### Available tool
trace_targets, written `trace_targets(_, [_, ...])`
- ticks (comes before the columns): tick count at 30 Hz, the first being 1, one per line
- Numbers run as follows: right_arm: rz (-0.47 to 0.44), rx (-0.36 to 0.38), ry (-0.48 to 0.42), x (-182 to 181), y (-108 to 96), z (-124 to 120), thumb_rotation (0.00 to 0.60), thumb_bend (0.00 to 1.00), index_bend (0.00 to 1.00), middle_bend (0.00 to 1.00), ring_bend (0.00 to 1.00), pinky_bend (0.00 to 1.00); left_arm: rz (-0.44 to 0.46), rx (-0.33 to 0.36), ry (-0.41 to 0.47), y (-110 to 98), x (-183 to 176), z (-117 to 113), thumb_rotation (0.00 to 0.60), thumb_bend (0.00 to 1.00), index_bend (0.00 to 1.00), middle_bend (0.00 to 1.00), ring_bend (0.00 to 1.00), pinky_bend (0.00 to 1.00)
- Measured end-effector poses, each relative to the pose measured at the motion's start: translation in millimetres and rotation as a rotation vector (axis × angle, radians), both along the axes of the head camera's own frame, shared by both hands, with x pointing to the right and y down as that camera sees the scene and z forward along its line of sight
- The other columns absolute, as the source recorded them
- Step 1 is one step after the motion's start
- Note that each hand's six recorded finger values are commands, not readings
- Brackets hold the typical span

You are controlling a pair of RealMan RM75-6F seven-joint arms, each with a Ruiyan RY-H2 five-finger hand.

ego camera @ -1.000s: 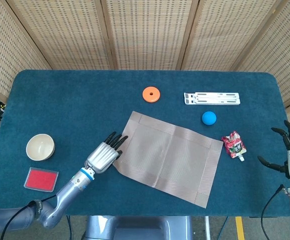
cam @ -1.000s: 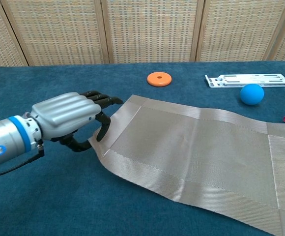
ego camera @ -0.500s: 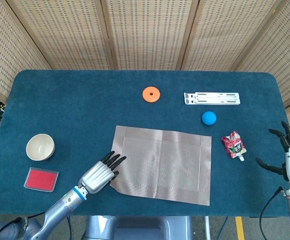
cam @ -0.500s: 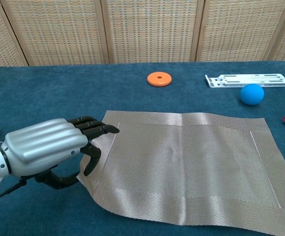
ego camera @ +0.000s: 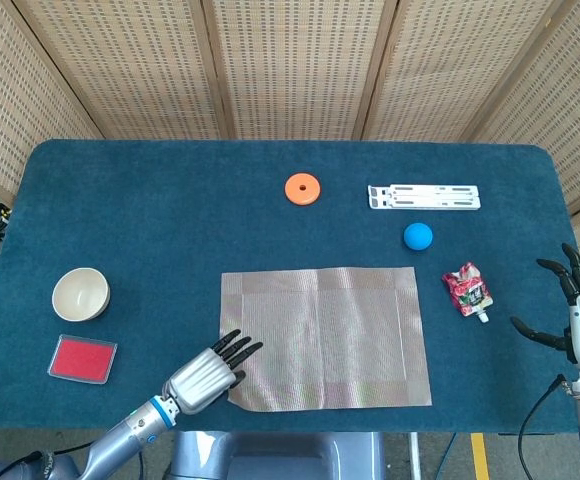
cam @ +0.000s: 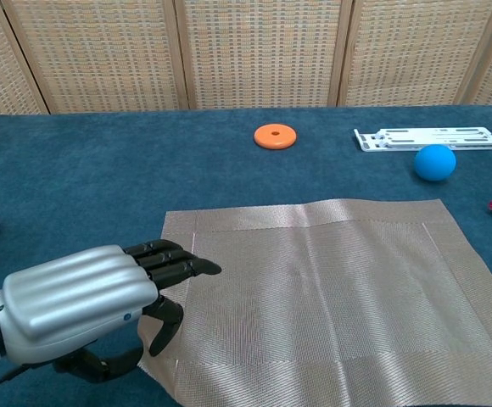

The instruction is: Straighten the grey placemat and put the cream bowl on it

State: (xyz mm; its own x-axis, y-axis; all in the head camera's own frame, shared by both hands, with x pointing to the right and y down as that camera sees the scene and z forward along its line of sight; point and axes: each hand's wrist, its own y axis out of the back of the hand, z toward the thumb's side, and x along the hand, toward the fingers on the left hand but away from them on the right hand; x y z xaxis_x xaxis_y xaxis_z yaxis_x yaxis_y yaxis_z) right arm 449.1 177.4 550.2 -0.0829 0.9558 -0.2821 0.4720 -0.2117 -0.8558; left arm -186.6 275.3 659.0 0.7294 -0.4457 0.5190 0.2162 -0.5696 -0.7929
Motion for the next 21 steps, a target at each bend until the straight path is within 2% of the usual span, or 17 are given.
trace_targets(2, [0.000, 0.000, 0.000, 0.0, 0.4, -0.5, 0.600, 0.29, 0.23, 0.00, 0.00, 0.00, 0.000, 0.004, -0.006, 0.1, -2.1, 0.2, 0.600, 0.46, 0.65, 0.00, 0.00, 0.00])
trace_targets(4, [-0.001, -0.001, 0.000, -0.4, 0.7, -0.5, 0.600, 0.29, 0.23, 0.00, 0.00, 0.00, 0.001, 0.006, -0.013, -0.1, -5.2, 0.1, 0.600, 0.39, 0.48, 0.00, 0.00, 0.00])
trace_targets(6, [-0.003, -0.001, 0.000, -1.0, 0.9, -0.4, 0.600, 0.29, 0.23, 0.00, 0.00, 0.00, 0.001, 0.005, -0.026, -0.6, -10.9, -0.6, 0.600, 0.26, 0.23, 0.00, 0.00, 0.00])
trace_targets(9, [-0.006, -0.004, 0.000, -2.0, 1.5, 0.3, 0.600, 0.29, 0.23, 0.00, 0.00, 0.00, -0.008, -0.004, -0.036, -0.9, -18.4, -4.4, 0.600, 0.19, 0.07, 0.00, 0.00, 0.00])
trace_targets(15, [-0.023, -0.005, 0.001, -6.8, 3.5, -0.5, 0.600, 0.29, 0.23, 0.00, 0.00, 0.00, -0.047, -0.008, -0.012, -0.6, -31.2, -18.2, 0.600, 0.19, 0.05, 0.00, 0.00, 0.00])
trace_targets(21, [-0.043, -0.005, 0.002, -12.5, 7.9, -3.4, 0.600, 0.29, 0.23, 0.00, 0.00, 0.00, -0.117, 0.038, 0.004, -8.7, -54.7, -36.7, 0.600, 0.19, 0.05, 0.00, 0.00, 0.00])
